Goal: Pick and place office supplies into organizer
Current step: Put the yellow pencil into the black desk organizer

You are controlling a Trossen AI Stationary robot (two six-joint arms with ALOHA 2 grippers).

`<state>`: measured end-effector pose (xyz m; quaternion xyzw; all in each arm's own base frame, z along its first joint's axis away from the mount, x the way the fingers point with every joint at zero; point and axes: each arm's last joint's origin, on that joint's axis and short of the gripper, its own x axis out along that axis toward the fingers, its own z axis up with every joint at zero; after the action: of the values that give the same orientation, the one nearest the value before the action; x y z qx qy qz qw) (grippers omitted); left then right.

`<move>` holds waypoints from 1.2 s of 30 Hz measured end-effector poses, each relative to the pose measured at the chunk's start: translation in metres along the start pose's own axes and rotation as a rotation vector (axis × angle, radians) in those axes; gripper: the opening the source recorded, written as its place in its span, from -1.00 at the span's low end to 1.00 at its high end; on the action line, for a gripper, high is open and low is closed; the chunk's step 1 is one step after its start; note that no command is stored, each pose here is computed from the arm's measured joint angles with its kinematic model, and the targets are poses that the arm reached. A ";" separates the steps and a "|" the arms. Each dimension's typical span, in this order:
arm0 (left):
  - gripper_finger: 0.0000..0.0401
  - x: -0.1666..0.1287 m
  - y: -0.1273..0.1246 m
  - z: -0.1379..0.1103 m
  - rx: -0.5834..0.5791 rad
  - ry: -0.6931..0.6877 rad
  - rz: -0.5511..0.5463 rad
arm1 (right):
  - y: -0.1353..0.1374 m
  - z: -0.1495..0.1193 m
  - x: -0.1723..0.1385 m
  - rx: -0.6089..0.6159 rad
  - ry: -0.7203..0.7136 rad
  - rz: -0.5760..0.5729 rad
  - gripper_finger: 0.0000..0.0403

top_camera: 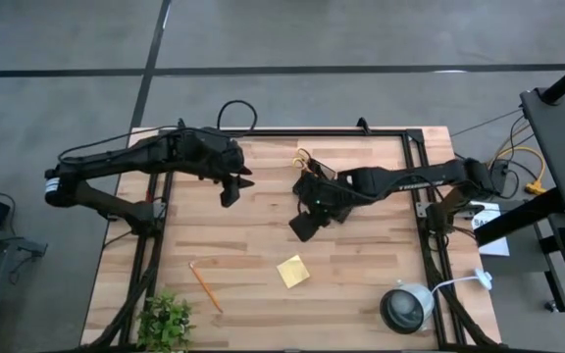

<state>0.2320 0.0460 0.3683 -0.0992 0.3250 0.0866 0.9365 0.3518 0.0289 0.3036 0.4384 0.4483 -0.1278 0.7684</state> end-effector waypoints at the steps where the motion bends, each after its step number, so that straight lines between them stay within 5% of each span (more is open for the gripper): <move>1: -0.29 0.000 0.000 -0.001 0.006 0.006 0.001 | 0.004 0.002 -0.004 -0.003 -0.012 0.018 -0.81; 7: -0.29 0.001 0.004 -0.035 0.005 0.265 0.028 | 0.027 0.012 -0.030 -0.030 -0.081 0.110 -0.81; 15: -0.29 0.022 0.004 -0.125 0.105 0.519 -0.045 | 0.048 0.030 -0.055 -0.308 -0.371 0.133 -0.81; 20: -0.29 0.038 -0.007 -0.166 0.018 0.605 -0.180 | 0.060 0.036 -0.070 -0.214 -0.433 0.226 -0.81; 24: -0.29 0.042 -0.023 -0.180 0.095 0.612 -0.242 | 0.058 0.024 -0.065 -0.325 -0.341 0.179 -0.81; 27: -0.29 0.038 -0.031 -0.190 0.139 0.683 -0.264 | 0.053 0.012 -0.055 -0.255 -0.229 0.132 -0.81; 33: -0.30 0.030 -0.049 -0.201 -0.051 0.799 -0.267 | 0.048 0.006 -0.049 -0.208 -0.219 0.065 -0.81; 36: -0.30 0.026 -0.061 -0.199 -0.011 0.773 -0.291 | 0.049 0.000 -0.034 -0.232 -0.188 0.053 -0.81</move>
<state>0.1478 -0.0583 0.2068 -0.1742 0.6350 -0.0887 0.7473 0.3615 0.0507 0.3584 0.3446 0.3745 -0.0952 0.8555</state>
